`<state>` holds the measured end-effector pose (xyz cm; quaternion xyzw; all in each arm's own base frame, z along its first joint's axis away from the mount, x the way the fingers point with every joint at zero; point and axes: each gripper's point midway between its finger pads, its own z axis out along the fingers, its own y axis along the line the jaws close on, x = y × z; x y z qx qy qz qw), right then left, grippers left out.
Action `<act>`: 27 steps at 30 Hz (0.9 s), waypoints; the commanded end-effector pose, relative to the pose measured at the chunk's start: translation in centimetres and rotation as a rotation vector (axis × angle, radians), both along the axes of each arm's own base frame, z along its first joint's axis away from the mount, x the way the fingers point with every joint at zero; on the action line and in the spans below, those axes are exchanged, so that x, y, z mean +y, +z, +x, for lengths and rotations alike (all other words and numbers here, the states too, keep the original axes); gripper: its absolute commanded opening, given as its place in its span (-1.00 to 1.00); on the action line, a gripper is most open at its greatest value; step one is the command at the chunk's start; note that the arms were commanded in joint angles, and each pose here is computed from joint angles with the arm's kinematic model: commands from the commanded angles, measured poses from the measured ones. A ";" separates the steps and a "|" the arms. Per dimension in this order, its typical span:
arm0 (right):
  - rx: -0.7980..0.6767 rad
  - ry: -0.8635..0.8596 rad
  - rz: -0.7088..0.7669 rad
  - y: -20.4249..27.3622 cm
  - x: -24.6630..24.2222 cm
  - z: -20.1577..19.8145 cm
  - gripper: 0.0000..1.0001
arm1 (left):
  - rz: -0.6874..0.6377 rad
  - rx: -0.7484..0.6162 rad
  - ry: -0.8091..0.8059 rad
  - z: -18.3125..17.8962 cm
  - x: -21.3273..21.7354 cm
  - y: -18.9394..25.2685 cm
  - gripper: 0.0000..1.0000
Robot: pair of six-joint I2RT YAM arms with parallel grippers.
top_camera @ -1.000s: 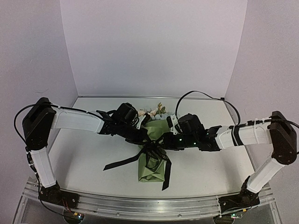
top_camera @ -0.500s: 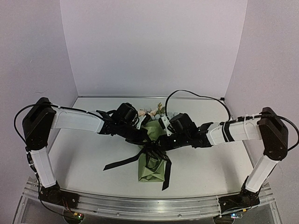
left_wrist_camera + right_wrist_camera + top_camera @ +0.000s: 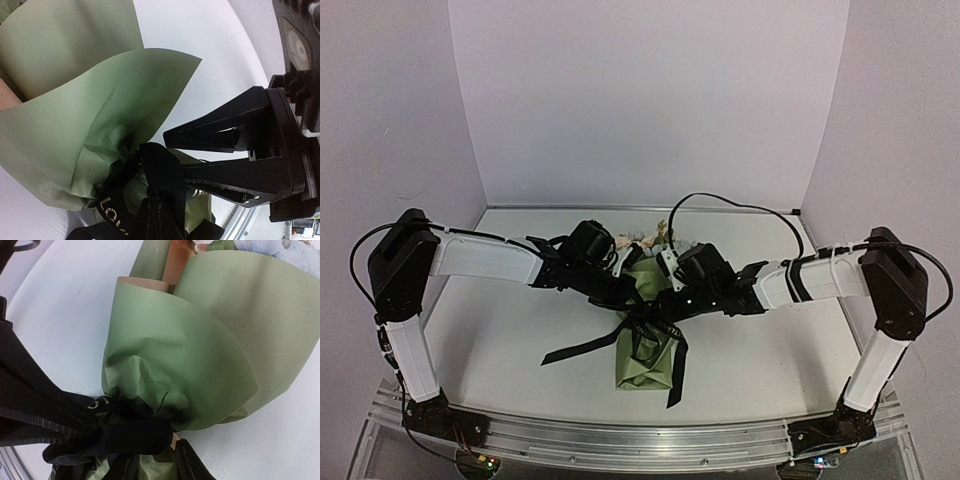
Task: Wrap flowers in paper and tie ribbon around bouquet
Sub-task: Cross the half-tied ribbon over the folded bouquet.
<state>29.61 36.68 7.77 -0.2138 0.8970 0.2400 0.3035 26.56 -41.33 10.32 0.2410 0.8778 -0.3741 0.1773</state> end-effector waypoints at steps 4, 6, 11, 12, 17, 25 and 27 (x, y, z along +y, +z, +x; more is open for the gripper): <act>-0.053 -0.011 0.011 1.0 1.1 1.1 -0.51 | -0.041 -0.040 -0.022 0.4 -1.0 1.9 -1.00; -0.056 -0.013 0.008 1.0 1.1 1.2 -0.63 | -0.038 -0.038 -0.021 0.4 -1.0 1.8 -1.00; -0.062 -0.021 0.004 0.9 1.1 1.2 -0.95 | -0.022 -0.033 0.003 0.7 -0.8 1.5 -1.00; -0.065 -0.022 0.004 1.0 1.1 1.1 -1.00 | -0.018 -0.031 0.012 0.8 -0.7 1.4 -1.00; -0.077 -0.041 0.001 0.8 0.6 0.8 -1.00 | 0.010 -0.028 0.075 1.7 -0.2 0.8 -0.99; -0.075 -0.048 -0.008 0.3 0.0 0.0 -1.00 | 0.022 -0.045 0.166 2.9 1.1 1.0 -0.96; -0.070 -0.051 -0.009 0.2 -0.3 -0.1 -1.00 | 0.014 -0.051 0.173 3.0 1.2 1.3 -0.95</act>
